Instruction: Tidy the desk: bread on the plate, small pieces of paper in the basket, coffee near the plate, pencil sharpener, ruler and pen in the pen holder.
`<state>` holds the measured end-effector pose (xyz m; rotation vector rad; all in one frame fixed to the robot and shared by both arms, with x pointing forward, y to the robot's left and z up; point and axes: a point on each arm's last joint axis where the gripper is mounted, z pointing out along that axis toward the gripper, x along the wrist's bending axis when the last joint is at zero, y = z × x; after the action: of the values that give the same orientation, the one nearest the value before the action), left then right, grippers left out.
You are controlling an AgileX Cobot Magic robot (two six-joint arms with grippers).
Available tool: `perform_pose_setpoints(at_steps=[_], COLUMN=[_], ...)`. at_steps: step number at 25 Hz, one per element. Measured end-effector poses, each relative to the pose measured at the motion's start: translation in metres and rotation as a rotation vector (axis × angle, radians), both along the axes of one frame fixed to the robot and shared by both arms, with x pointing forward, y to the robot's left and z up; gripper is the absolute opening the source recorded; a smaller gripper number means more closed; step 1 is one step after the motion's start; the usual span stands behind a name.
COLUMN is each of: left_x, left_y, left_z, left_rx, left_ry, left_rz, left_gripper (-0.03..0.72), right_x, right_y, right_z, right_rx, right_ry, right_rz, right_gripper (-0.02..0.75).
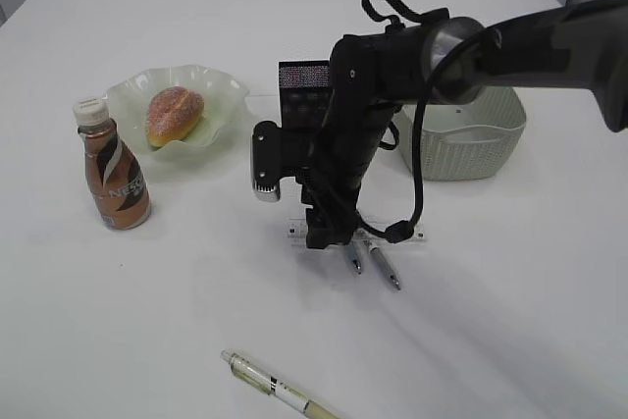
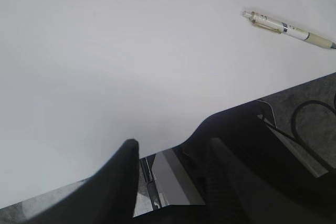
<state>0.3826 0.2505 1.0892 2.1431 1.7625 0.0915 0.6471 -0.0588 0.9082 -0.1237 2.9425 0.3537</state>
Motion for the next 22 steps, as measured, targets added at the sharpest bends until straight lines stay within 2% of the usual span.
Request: perform_pose_setpoints(at_steps=[22], left_x=[0.000], left_y=[0.000], left_z=[0.000], left_rx=[0.000], left_ry=[0.000], left_rz=[0.000], left_gripper=[0.307], right_x=[0.003], right_y=[-0.003], right_z=[-0.013], right_rx=[-0.011], right_ry=[0.023], right_rz=[-0.016], right_gripper=[0.535])
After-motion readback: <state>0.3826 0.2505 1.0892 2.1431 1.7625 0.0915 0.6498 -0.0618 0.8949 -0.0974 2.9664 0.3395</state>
